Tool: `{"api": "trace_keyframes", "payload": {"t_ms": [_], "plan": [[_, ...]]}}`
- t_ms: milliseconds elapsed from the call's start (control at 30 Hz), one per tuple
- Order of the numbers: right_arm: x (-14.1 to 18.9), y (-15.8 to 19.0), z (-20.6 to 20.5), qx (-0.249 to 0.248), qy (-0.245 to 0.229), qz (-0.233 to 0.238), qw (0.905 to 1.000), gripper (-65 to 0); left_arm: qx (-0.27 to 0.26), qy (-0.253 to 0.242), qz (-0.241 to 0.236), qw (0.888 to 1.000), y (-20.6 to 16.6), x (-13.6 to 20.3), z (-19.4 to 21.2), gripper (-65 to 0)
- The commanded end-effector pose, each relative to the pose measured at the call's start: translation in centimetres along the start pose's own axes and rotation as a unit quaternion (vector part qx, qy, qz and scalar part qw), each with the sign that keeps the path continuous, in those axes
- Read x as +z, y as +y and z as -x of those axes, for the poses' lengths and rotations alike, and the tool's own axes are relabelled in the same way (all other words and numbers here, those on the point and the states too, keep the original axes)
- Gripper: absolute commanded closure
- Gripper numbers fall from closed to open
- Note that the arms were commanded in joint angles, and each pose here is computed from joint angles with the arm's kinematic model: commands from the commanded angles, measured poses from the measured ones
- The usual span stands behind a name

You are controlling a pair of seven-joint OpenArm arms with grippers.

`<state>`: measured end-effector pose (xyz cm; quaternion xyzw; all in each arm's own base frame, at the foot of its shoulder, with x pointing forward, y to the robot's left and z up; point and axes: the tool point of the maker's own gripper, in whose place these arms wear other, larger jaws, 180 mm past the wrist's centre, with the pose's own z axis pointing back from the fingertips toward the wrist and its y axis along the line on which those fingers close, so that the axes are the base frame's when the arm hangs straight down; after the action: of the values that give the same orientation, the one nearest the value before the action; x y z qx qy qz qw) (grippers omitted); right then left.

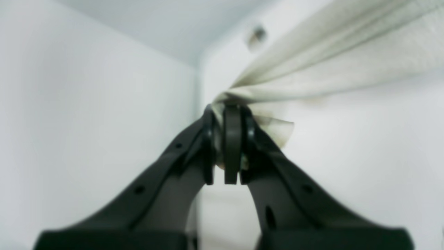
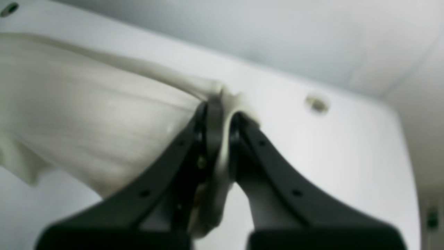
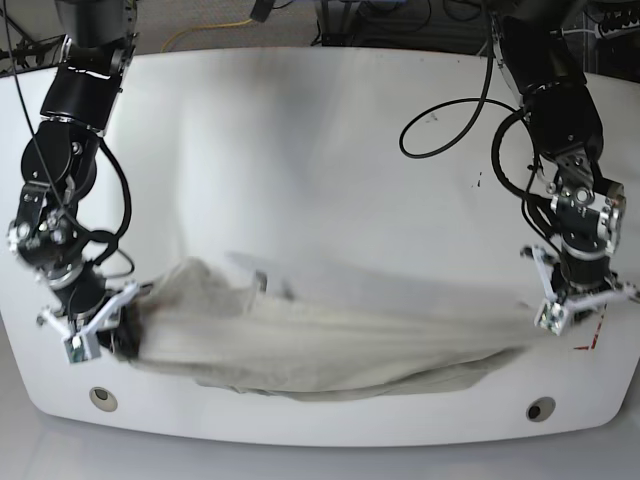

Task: Fold the T-shirt properly
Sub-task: 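Lay the T-shirt flat, dragging both grippers back across the table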

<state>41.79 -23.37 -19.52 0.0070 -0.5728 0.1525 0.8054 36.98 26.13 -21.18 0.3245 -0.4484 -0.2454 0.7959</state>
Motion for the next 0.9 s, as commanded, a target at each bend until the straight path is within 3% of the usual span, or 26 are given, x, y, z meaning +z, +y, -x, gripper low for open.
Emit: {"api": "trace_keyframes", "payload": {"t_ms": [0,367,500,867], "plan": [[1.0,0.6,0.3,-0.006,-0.018,-0.003,0.9998,0.0,-0.004,-0.002,0.002,1.0,-0.6,0.6,0.5,0.0],[5.4,4.5,12.9,-0.087,0.101,-0.009,0.991,0.0,-0.028,0.063,0.11,0.992,-9.0,4.5,10.2,0.0],[7.2,5.3,16.2,-0.109,0.138,-0.005,0.9845,0.0,-0.022,0.1,0.121,0.987,-9.5,5.9,13.6,0.0],[10.5,8.5,21.7,-0.151,0.203,-0.016,0.9673,0.0,0.019,0.148,0.134,0.98,-9.3,8.4,18.4,0.0]]}}
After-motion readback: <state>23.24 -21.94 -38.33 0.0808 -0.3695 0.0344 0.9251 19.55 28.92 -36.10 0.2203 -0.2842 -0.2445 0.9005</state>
